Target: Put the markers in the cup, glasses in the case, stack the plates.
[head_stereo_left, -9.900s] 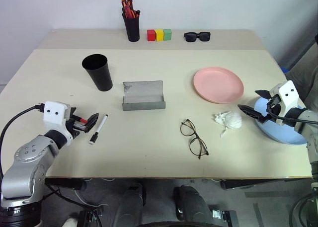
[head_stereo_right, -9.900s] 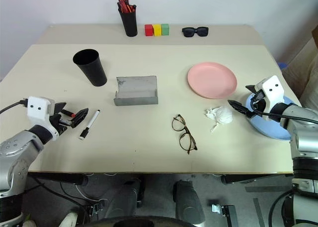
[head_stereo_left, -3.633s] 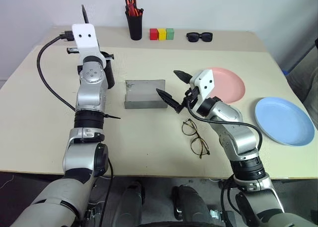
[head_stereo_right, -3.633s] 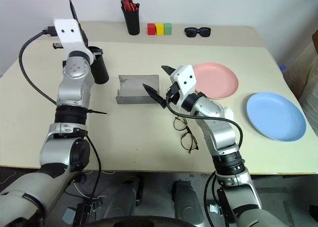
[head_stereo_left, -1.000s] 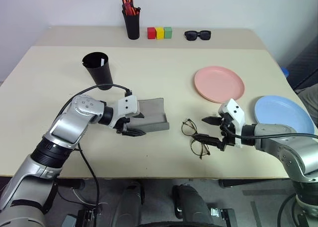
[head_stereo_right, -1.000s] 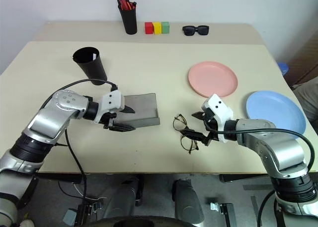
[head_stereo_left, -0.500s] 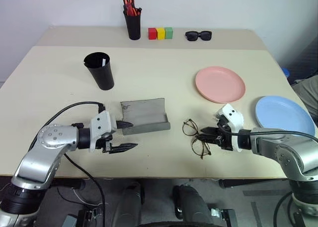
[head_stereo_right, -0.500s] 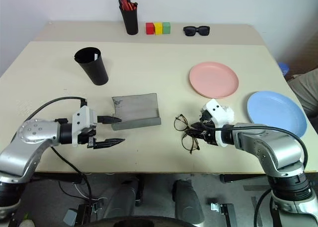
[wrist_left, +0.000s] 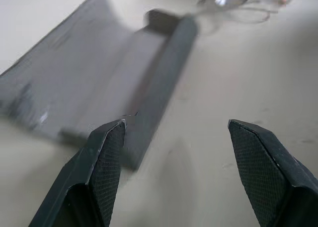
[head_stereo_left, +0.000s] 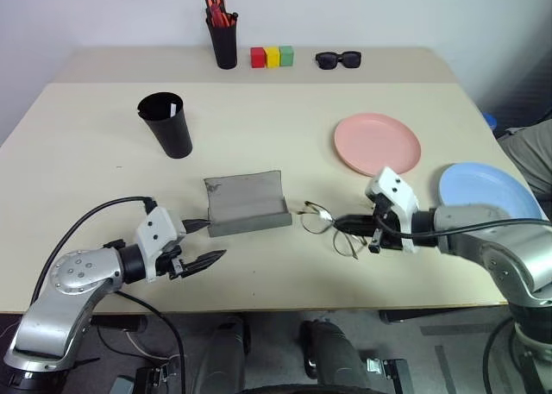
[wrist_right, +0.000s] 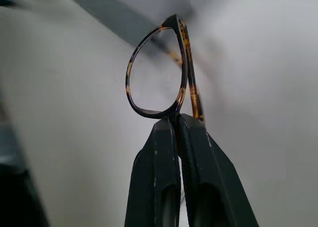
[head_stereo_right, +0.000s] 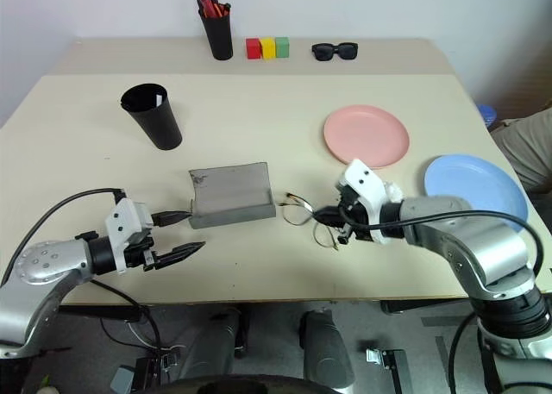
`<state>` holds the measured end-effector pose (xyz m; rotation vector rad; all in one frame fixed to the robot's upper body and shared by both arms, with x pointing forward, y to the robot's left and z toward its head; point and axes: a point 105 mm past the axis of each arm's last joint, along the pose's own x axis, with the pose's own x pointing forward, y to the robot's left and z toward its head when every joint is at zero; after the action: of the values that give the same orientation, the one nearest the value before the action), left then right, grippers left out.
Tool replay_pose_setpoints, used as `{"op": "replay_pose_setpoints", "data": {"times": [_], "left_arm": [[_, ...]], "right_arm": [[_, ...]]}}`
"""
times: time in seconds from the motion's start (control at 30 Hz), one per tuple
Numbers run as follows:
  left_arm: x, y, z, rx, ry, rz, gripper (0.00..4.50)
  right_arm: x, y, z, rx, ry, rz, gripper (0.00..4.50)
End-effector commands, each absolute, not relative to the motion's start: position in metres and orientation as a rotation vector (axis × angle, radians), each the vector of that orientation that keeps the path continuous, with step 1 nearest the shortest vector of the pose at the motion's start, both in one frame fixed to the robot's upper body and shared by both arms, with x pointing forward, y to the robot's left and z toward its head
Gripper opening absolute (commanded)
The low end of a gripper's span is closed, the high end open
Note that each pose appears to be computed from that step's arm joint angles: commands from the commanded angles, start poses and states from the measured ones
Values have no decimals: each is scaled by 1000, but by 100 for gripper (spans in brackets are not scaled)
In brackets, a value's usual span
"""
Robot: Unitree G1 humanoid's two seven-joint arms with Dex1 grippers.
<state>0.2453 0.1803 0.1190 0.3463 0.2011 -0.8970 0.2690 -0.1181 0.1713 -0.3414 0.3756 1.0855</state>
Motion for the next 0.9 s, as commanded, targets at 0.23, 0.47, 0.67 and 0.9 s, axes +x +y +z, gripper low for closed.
{"op": "replay_pose_setpoints", "data": {"times": [0.23, 0.47, 0.67, 0.9], "left_arm": [[246, 204, 121, 274, 130, -819, 341], [244, 209, 130, 248, 70, -783, 341], [236, 211, 129, 258, 76, -752, 341], [236, 208, 136, 243, 59, -719, 341]], "right_arm": [[311, -34, 206, -669, 65, 1297, 4], [349, 0, 193, -703, 75, 1326, 4], [347, 10, 178, -707, 121, 1387, 4], [336, -1, 164, -748, 172, 1432, 4]]}}
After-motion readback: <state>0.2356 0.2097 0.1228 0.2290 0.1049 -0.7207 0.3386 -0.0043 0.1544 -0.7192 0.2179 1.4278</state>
